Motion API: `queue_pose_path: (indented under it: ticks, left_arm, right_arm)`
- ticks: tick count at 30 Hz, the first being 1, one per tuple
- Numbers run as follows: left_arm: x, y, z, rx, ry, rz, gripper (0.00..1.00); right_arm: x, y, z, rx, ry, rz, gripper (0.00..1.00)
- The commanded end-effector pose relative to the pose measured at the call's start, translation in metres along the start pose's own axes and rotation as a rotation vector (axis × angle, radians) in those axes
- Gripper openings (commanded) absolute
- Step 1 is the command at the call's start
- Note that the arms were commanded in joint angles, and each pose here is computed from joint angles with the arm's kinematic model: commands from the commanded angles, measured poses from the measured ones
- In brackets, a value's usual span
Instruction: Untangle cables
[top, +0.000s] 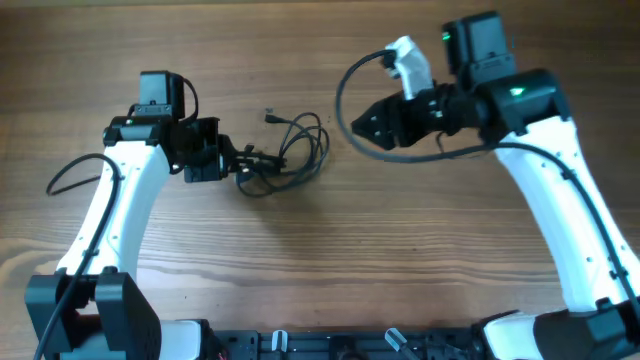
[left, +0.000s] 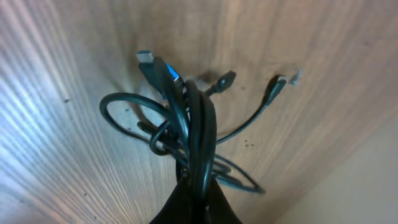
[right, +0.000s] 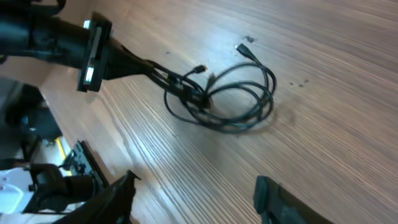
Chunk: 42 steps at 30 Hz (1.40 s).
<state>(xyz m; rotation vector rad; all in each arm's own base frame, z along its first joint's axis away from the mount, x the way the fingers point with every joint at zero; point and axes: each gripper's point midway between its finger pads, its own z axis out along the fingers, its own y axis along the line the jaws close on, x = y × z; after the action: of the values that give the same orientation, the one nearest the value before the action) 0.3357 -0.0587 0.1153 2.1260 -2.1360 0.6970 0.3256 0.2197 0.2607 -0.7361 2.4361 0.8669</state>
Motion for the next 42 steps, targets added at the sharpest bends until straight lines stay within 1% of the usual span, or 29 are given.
queue_pose_path:
  ticks: [1,4,9,11,14,16,18,20,23,26,29,32,36,40,42]
  left_arm:
    - [0.002,0.005,0.002,-0.019,0.009,-0.076,0.04]
    - [0.012,0.011,0.001,-0.047,0.062,-0.149,0.04]
    - [0.017,0.011,0.001,-0.059,0.089,-0.309,0.04]
    - [0.017,0.007,0.001,-0.041,0.091,-0.328,0.04]
    - [0.017,-0.006,0.001,0.010,0.102,-0.305,0.04]
    - [0.018,-0.012,0.000,0.034,0.107,-0.295,0.04]
    - [0.017,-0.014,0.000,0.041,0.109,-0.300,0.04]
    - [0.019,-0.014,-0.001,0.038,0.128,-0.330,0.04]
    - [0.026,-0.019,-0.004,0.044,0.192,-0.346,0.04]
    - [0.033,-0.021,-0.007,0.041,0.250,-0.349,0.04]
    - [0.036,-0.026,-0.010,0.056,0.287,-0.341,0.04]
    - [0.045,-0.034,-0.014,0.083,0.343,-0.314,0.04]
    - [0.057,-0.036,-0.018,0.079,0.412,-0.297,0.04]
    - [0.060,-0.036,-0.020,0.074,0.433,-0.296,0.04]
    - [0.060,-0.037,-0.020,0.079,0.435,-0.294,0.04]
  right_arm:
    - [-0.008,0.011,0.010,0.074,-0.005,-0.012,0.66]
    - [-0.004,0.008,0.029,0.130,0.025,0.074,0.66]
    - [0.016,0.009,0.080,0.065,0.159,0.111,0.63]
    - [0.027,0.010,0.103,0.057,0.215,0.117,0.62]
    - [0.039,0.011,0.134,0.046,0.271,0.108,0.62]
    - [0.042,0.009,0.152,0.050,0.284,0.158,0.59]
    - [0.042,-0.001,0.165,0.091,0.274,0.278,0.50]
    - [0.038,-0.015,0.178,0.155,0.240,0.404,0.47]
    - [0.031,-0.027,0.193,0.188,0.188,0.512,0.46]
    - [0.020,-0.030,0.202,0.182,0.137,0.576,0.45]
    - [0.017,-0.032,0.206,0.179,0.120,0.593,0.44]
    - [0.023,-0.034,0.213,0.184,0.140,0.604,0.44]
    - [0.029,-0.034,0.225,0.183,0.152,0.599,0.43]
    - [0.030,-0.033,0.236,0.176,0.149,0.586,0.40]
    - [0.036,-0.039,0.238,0.218,0.159,0.587,0.39]
